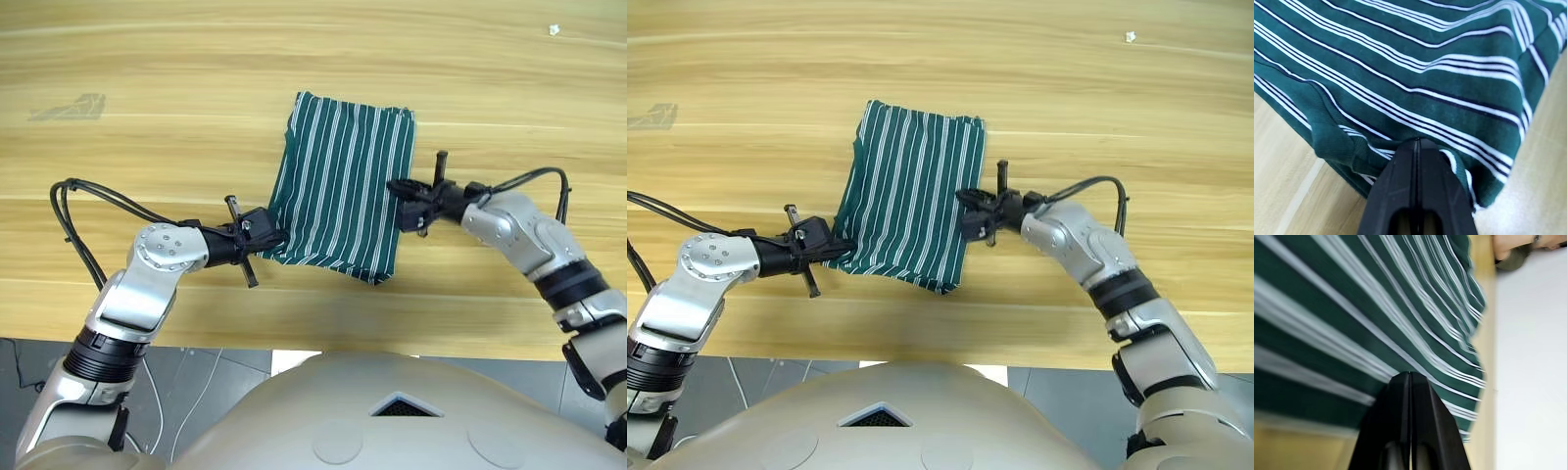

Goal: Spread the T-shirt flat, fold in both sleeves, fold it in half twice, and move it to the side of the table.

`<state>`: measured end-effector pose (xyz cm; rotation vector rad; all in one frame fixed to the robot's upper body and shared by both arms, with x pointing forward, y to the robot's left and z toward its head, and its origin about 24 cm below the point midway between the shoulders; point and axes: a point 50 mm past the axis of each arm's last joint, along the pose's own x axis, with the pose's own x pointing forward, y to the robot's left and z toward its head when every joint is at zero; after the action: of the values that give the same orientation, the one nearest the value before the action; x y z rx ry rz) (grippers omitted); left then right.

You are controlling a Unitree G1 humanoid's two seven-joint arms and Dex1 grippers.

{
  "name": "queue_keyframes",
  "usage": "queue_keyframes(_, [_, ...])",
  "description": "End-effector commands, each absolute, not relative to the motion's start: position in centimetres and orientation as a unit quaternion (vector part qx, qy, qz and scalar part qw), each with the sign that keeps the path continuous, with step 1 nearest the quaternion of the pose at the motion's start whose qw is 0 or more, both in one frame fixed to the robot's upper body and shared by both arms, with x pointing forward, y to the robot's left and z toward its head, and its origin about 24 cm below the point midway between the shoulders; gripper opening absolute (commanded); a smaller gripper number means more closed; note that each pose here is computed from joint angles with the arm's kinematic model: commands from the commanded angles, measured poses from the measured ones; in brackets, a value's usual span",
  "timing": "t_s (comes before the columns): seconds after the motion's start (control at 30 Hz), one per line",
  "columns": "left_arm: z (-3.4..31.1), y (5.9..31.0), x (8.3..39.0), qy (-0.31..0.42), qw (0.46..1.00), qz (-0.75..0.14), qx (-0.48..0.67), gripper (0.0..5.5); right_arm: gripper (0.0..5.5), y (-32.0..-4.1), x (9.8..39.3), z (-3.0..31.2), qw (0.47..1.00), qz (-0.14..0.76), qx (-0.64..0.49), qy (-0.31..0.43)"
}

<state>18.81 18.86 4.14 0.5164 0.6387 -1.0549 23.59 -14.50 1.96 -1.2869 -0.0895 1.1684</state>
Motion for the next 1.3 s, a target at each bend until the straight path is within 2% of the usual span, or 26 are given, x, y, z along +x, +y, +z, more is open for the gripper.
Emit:
queue_keyframes(0.03, [2.7, 18.8, 17.2, 0.332, 0.777, -0.491, 0.213, 0.01, 0.00, -14.9, 21.0, 3.0, 0.647, 0.540, -0.538, -0.028])
queue_keyframes(0.17, [2.6, 17.4, 16.2, 0.326, 0.783, -0.507, 0.155, 0.01, 0.00, -14.6, 18.8, 3.5, 0.652, 0.550, -0.521, -0.024])
queue_keyframes(0.37, [3.6, 15.5, 16.6, 0.280, 0.824, -0.488, 0.068, 0.00, 1.00, -14.1, 15.9, 5.7, 0.663, 0.565, -0.489, -0.032])
queue_keyframes(0.5, [4.5, 16.4, 17.7, 0.240, 0.845, -0.467, 0.101, 0.00, 1.75, -14.4, 14.8, 5.3, 0.653, 0.582, -0.484, -0.008])
queue_keyframes(0.6, [5.6, 17.0, 17.6, 0.220, 0.839, -0.480, 0.131, 0.48, 2.34, -14.9, 14.3, 5.0, 0.646, 0.589, -0.486, 0.009])
queue_keyframes(0.77, [5.4, 15.9, 15.5, 0.227, 0.797, -0.539, 0.150, 1.35, 3.30, -15.6, 14.3, 4.7, 0.631, 0.595, -0.496, 0.032])
queue_keyframes(0.93, [4.6, 15.9, 14.0, 0.244, 0.767, -0.572, 0.158, 2.07, 3.33, -16.2, 14.4, 3.7, 0.616, 0.599, -0.509, 0.055])
queue_keyframes(1.17, [3.3, 16.4, 14.3, 0.278, 0.762, -0.561, 0.163, 2.10, 3.33, -16.9, 14.9, 2.7, 0.593, 0.601, -0.529, 0.085])
queue_keyframes(1.3, [1.5, 16.3, 14.8, 0.304, 0.755, -0.545, 0.202, 2.12, 2.64, -16.9, 14.5, 2.3, 0.581, 0.615, -0.523, 0.099])
